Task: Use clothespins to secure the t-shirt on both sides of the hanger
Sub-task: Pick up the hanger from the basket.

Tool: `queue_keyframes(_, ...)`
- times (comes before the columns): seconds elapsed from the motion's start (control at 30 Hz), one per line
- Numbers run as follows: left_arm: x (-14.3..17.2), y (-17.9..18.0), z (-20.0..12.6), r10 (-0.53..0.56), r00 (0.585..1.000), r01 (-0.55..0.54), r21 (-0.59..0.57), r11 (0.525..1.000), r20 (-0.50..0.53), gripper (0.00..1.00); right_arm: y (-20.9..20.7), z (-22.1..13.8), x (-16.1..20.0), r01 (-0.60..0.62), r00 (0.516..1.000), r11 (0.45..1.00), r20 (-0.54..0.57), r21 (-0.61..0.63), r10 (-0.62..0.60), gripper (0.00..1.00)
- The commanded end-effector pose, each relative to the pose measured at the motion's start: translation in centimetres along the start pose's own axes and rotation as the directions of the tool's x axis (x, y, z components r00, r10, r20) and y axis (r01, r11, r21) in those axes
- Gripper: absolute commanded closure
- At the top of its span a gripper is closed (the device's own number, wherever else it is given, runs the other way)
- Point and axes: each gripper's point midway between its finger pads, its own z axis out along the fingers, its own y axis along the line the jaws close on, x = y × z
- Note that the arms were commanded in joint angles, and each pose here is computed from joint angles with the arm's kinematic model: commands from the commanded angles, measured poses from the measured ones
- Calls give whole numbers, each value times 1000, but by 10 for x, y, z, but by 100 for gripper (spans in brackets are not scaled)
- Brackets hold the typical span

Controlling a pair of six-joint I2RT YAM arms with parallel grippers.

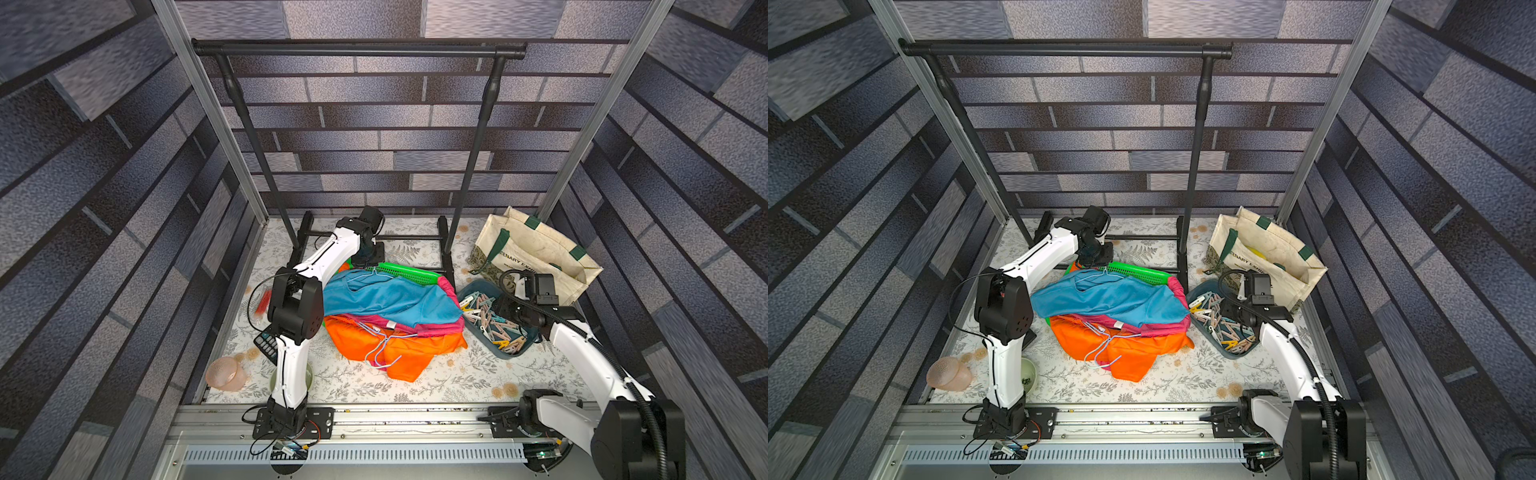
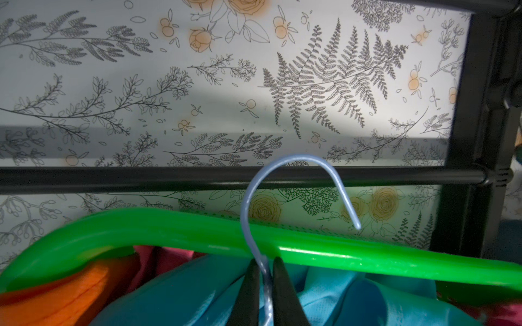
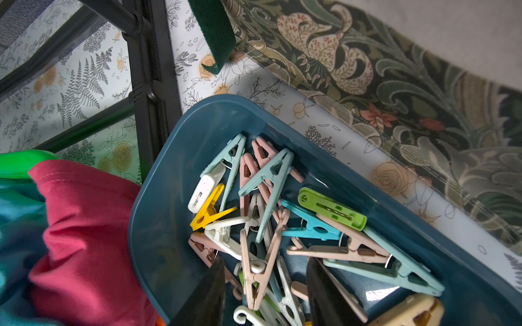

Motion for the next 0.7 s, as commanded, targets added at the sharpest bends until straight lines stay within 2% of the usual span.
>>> queue_keyframes(0.0, -10, -2, -24, -9, 999, 9, -3, 1000, 52, 95, -6, 3, 5, -19, 1000, 1000, -18, 25, 20, 50)
queue_keyframes(0.1, -21, -12, -54, -4, 991, -2, 41, 999, 137, 98, -4, 4, 7, -18, 999, 1000, -38, 16, 19, 48)
queue_keyframes(0.2, -34, -25, -97, 9, 958, -42, 108, 993, 286, 98, -2, 8, 11, -27, 997, 1000, -68, -2, 27, 48)
queue_keyframes(0.3, -44, -39, -148, 28, 887, -120, 171, 978, 462, 98, 2, 13, 14, -40, 995, 999, -97, -25, 38, 51)
queue_keyframes(0.4, -42, -49, -191, 42, 806, -208, 216, 954, 591, 96, 8, 18, 17, -60, 991, 997, -122, -56, 53, 55)
queue_keyframes(0.53, -31, -56, -230, 57, 728, -301, 243, 922, 684, 94, 14, 25, 22, -91, 984, 991, -163, -95, 75, 55)
queue_keyframes(0.67, -18, -61, -249, 70, 688, -353, 249, 902, 723, 93, 18, 31, 25, -112, 977, 987, -195, -114, 89, 50)
